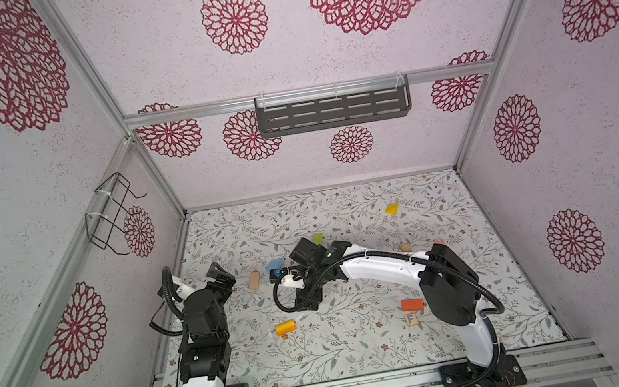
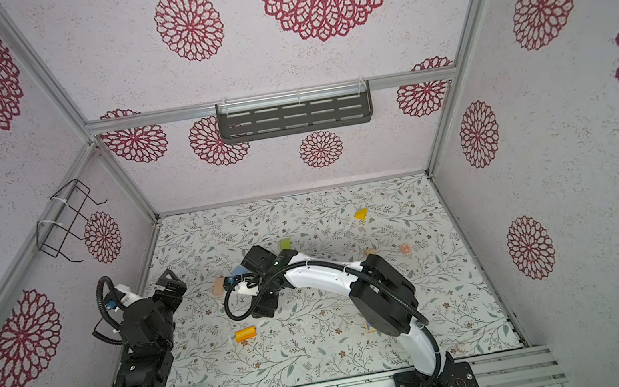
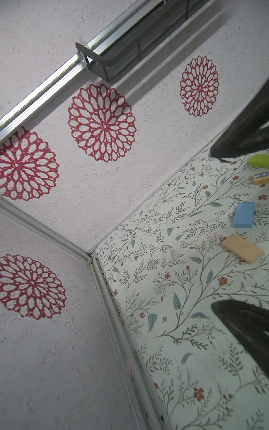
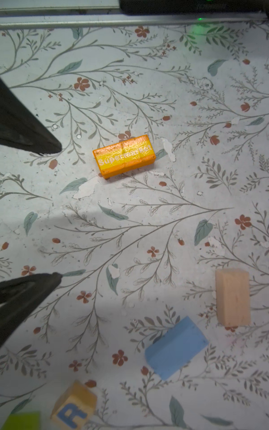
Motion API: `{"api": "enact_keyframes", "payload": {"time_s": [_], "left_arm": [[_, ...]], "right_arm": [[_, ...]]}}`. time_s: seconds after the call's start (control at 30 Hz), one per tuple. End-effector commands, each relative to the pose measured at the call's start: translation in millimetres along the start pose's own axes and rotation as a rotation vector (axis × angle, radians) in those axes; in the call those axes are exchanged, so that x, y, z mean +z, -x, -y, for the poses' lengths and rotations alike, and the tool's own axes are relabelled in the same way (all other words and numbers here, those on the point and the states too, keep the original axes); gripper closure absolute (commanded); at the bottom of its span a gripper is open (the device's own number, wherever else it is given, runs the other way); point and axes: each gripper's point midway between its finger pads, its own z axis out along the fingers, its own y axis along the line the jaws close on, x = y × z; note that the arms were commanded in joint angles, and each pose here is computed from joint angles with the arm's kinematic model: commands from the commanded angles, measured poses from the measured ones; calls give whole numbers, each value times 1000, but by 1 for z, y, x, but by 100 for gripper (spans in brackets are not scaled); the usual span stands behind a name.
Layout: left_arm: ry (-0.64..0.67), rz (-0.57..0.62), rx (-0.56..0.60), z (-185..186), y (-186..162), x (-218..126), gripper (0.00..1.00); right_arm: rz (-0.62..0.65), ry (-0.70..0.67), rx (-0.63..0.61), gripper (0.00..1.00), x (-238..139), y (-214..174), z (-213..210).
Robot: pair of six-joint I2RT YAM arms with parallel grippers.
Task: Build the wood block tower
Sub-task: 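Reach the right gripper over the orange Supermarket block while the left arm rises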
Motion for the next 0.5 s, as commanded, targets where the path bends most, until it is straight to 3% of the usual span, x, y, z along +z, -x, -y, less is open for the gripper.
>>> {"api": "enact_keyframes", "payload": {"time_s": [0.0,0.47], "left_arm": [[4,21,-38,-4,3,-3,3],[-18,13,-64,-6,-1,-10,3]], "right_arm": [[-10,51,-41,21,6,7,-14],[-38,133,-75,27,44,9,-45]]}}
